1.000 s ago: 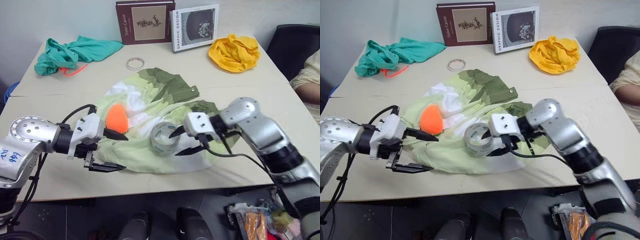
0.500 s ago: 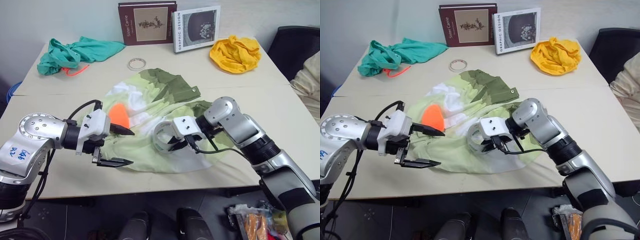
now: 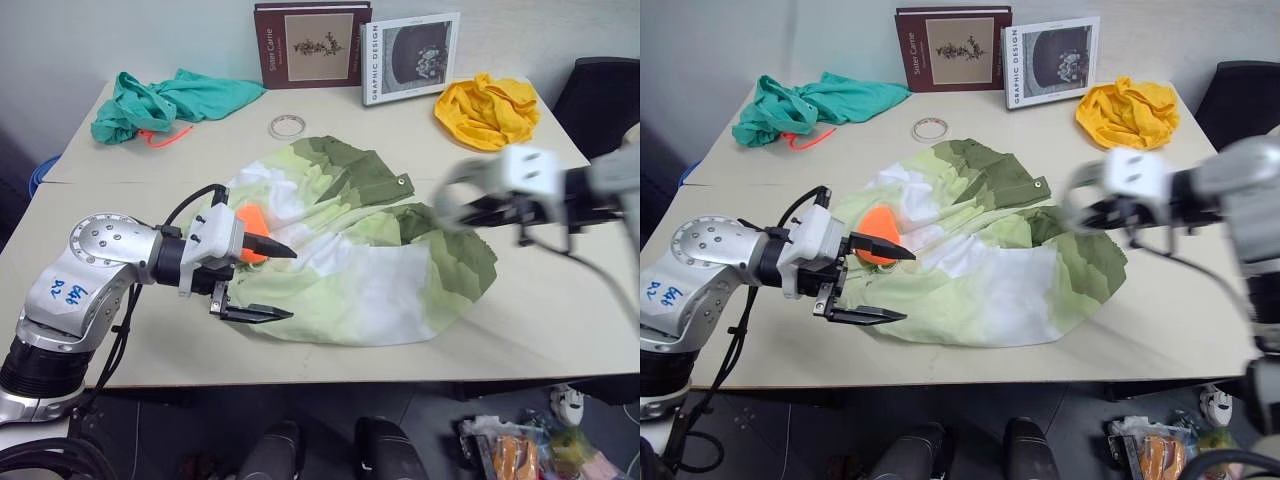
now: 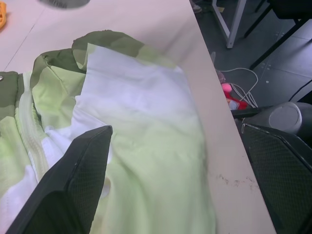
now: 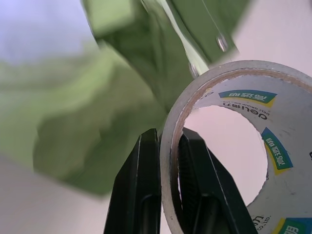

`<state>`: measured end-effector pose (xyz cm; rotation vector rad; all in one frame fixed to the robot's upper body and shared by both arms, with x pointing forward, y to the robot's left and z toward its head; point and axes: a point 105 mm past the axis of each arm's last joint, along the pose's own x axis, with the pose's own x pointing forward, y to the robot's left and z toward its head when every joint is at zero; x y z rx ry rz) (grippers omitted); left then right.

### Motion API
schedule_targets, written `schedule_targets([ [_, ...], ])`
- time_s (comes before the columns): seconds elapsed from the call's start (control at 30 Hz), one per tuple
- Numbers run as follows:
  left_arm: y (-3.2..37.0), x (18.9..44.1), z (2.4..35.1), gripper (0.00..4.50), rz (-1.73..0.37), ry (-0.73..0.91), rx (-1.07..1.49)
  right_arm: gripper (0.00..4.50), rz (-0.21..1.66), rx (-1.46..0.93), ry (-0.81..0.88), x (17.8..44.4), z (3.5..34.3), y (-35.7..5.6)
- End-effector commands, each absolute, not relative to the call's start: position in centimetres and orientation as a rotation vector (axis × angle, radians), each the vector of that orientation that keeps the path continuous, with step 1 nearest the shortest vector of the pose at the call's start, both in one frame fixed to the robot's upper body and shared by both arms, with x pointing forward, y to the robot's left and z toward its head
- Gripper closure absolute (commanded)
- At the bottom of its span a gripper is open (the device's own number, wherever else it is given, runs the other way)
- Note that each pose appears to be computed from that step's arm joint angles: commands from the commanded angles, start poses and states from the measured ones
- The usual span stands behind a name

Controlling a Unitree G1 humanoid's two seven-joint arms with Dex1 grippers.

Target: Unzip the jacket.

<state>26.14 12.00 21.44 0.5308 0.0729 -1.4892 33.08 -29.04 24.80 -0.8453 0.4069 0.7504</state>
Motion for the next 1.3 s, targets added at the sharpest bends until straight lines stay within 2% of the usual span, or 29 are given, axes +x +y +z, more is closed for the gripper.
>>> schedule_targets([
  [0.03,11.6,26.1,21.5,0.0,-1.51,0.047,0.54,4.33,0.591,-0.932,0.485,31.5,23.5,-33.3],
  [0.17,10.9,26.0,21.6,0.0,-1.54,0.027,0.544,4.33,0.412,-0.808,0.56,30.4,20.5,-37.4],
  [0.27,10.8,26.1,21.5,0.0,-1.542,0.023,0.549,4.33,0.338,-0.733,0.566,30.1,19.1,-39.0],
  [0.33,10.9,26.2,21.4,0.0,-1.538,0.026,0.558,3.61,0.33,-0.628,0.547,30.0,18.6,-39.0],
  [0.43,11.2,26.4,21.1,0.0,-1.527,0.033,0.569,2.79,0.347,-0.58,0.527,29.8,18.9,-38.6],
  [0.63,12.4,27.6,20.3,0.0,-1.431,0.067,0.649,0.67,0.444,-0.725,0.484,30.3,22.0,-36.6],
  [0.67,12.9,27.7,20.1,0.0,-1.404,0.091,0.689,0.24,0.51,-0.774,0.476,30.4,22.6,-35.3],
  [0.7,13.5,27.7,19.9,0.0,-1.371,0.122,0.735,0.03,0.605,-0.841,0.454,30.3,23.3,-33.4],
  [0.83,15.4,27.3,18.7,0.0,-1.269,0.243,0.851,0.03,0.915,-1.08,0.416,29.8,23.7,-27.3],
  [0.93,16.6,26.3,16.7,0.0,-1.26,0.354,0.979,0.03,1.06,-1.308,0.371,31.2,22.5,-24.1],
  [1.1,16.9,26.1,13.9,0.0,-1.242,0.403,1.133,0.03,1.07,-1.61,0.26,36.7,20.7,-20.5],
  [1.3,16.5,27.2,12.2,0.0,-1.205,0.404,1.171,0.03,1.126,-1.667,0.23,40.2,18.5,-17.5],
])
